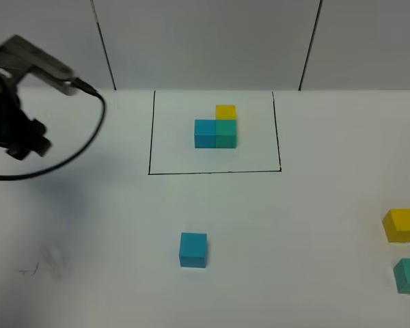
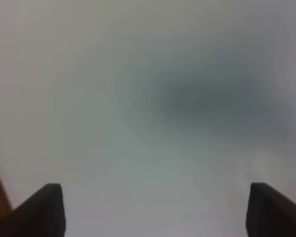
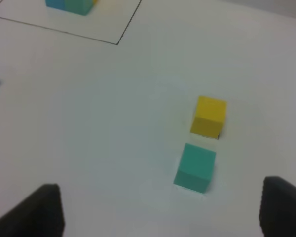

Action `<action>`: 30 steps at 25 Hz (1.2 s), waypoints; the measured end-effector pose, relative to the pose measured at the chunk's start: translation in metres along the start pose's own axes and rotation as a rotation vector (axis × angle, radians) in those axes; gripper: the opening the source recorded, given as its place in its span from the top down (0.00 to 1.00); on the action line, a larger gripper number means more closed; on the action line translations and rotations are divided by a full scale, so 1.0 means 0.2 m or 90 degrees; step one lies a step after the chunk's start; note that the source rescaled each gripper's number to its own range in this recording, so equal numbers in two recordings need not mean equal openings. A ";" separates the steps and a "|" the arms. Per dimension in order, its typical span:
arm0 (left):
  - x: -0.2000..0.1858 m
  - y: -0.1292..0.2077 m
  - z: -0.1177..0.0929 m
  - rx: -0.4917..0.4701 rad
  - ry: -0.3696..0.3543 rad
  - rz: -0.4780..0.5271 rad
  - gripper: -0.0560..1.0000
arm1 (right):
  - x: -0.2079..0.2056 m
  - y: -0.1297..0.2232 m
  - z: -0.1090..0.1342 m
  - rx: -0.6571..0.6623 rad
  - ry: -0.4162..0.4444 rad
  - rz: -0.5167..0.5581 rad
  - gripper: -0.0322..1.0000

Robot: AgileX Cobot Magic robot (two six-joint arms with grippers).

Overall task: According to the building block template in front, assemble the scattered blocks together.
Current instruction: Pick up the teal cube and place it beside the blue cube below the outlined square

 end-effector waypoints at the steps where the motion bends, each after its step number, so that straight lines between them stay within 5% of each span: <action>1: -0.02 0.06 0.07 -0.024 -0.009 0.013 0.13 | 0.00 0.00 0.00 0.000 0.000 0.000 0.33; 7: -0.36 0.27 0.40 -0.205 -0.036 -0.064 0.09 | 0.00 0.00 0.00 0.000 0.000 0.000 0.33; 12: -0.76 0.36 0.46 -0.271 -0.062 -0.193 0.08 | 0.00 0.00 0.00 0.000 0.000 0.000 0.33; 21: -1.30 0.68 0.18 -0.270 -0.177 -0.411 0.08 | 0.00 0.00 0.00 0.000 0.000 0.000 0.33; 25: -1.45 0.74 0.01 -0.254 -0.159 -0.519 0.08 | 0.00 0.00 0.00 0.000 0.000 0.000 0.33; 30: -1.49 0.83 -0.16 -0.250 -0.113 -0.552 0.08 | 0.00 0.00 0.00 0.000 0.000 0.000 0.33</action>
Point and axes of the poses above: a point on each arm's last joint axis where the gripper is mounted, x pointing out along that axis toward the gripper, z along the wrist's bending axis when the last joint is at zero, y = z × x, the point moved 10 cm from there along x, pointing out along that axis toward the gripper, and after that the axes turned 5 degrees about x, right-handed, at the moved point
